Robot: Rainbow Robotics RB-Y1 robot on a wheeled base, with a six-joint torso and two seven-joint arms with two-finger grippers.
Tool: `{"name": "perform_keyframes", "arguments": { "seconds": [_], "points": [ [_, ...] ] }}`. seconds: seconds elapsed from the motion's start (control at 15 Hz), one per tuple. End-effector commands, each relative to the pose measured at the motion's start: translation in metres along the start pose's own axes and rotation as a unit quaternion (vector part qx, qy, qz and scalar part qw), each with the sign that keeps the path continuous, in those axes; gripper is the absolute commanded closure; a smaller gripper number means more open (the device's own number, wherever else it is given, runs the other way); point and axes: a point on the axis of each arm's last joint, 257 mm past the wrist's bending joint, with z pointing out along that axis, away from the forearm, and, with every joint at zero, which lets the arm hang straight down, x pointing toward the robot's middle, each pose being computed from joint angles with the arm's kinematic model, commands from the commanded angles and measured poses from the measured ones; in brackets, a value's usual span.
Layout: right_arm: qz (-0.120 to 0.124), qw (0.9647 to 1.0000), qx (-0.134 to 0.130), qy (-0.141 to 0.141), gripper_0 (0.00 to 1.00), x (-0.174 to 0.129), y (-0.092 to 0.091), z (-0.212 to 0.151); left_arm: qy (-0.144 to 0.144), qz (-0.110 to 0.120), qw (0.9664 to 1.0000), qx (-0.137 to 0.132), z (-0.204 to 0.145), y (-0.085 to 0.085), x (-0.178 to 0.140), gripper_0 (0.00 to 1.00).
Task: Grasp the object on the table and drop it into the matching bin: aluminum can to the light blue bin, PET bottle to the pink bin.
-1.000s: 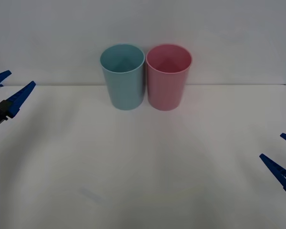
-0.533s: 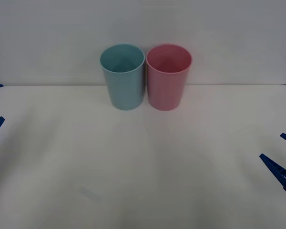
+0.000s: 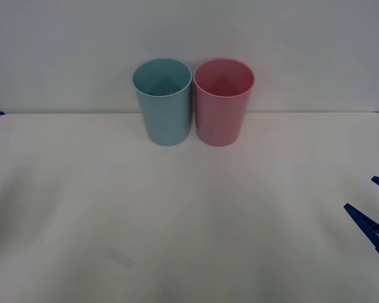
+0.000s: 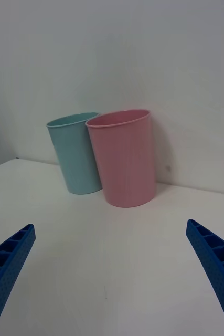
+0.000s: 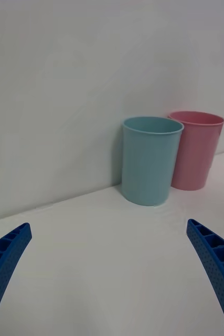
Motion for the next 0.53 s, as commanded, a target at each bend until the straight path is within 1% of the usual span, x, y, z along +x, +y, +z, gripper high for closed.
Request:
{"name": "perform_keyframes", "arguments": {
  "seconds": [0.07,0.13,0.2,0.53],
  "points": [
    [0.0,1.0,0.0,0.0,0.0,0.0,0.0,0.0,0.004,-0.016,0.9998,-0.008,-0.0061,-0.0002,0.0061,0.0],
    [0.0,1.0,0.0,0.0,0.0,0.0,0.0,0.0,0.003,-0.021,0.9997,-0.012,-0.006,0.0009,0.0078,0.0],
    [0.0,1.0,0.0,0.0,0.0,0.0,0.0,0.0,0.01,-0.025,0.9995,-0.017,-0.0065,0.0007,0.0146,0.0],
    [0.0,1.0,0.0,0.0,0.0,0.0,0.0,0.0,0.01,-0.025,0.9995,-0.017,-0.0065,0.0007,0.0146,0.0]
  ]
}}
